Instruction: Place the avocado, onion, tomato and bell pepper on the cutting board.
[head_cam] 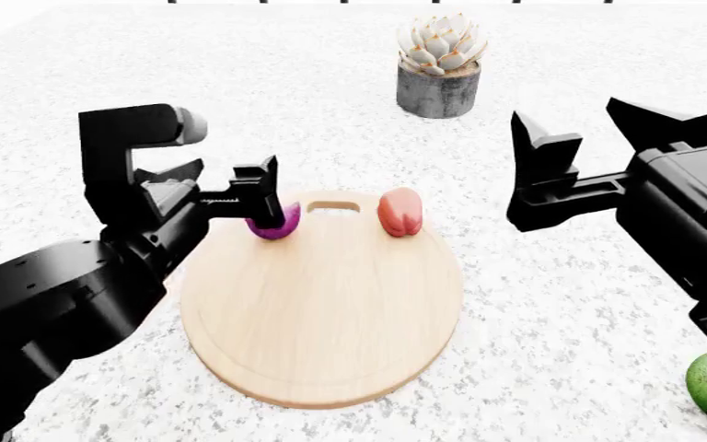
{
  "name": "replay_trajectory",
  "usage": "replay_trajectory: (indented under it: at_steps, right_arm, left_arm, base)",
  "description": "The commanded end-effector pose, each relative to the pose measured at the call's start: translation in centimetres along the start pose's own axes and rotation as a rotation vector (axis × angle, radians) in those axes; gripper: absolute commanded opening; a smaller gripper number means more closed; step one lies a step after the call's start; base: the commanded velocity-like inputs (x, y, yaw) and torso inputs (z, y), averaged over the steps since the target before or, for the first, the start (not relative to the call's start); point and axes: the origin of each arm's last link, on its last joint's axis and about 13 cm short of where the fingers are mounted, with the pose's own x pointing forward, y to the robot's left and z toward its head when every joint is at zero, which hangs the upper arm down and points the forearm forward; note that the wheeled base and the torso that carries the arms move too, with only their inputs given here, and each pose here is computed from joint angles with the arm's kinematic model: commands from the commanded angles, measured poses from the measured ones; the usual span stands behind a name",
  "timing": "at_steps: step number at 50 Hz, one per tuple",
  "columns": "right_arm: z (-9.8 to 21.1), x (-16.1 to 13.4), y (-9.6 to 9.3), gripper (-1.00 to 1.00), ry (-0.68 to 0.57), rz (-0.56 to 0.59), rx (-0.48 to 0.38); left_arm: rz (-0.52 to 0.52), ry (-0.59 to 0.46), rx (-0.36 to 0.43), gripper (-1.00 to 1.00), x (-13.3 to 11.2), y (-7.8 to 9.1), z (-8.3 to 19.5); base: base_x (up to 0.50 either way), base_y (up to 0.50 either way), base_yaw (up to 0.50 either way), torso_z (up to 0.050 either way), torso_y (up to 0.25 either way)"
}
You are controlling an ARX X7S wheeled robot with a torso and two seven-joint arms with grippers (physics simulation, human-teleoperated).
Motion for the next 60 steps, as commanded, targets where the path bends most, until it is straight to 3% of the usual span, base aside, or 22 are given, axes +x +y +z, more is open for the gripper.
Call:
replay_trajectory:
  at_steps: [1,23,60]
  right_arm:
    - [-0.6,-0.7,0.1,1.00,0.020,-0.009,-0.010]
    - [-1.6,-1.7,0.0,1.00,0.052,-0.011,0.047]
    - [-1.6,-1.9,0.2,1.00,0.050,-0.010,0.028]
  left_arm:
    - [-0.011,-0.047,0.025,1.00,-2.4,-0.5,0.1]
    - [-0.040,-0.063,0.046,1.00,-4.1,-1.0,-0.4]
    - [-0.061,-0.053,0.061,1.00,-3.8,-1.3,-0.9]
  base:
    - [0.00,0.00,0.00,0.000,0.000]
    - [0.00,-0.01,0.00,0.000,0.000]
    - [0.00,-0.50,0.00,0.000,0.000]
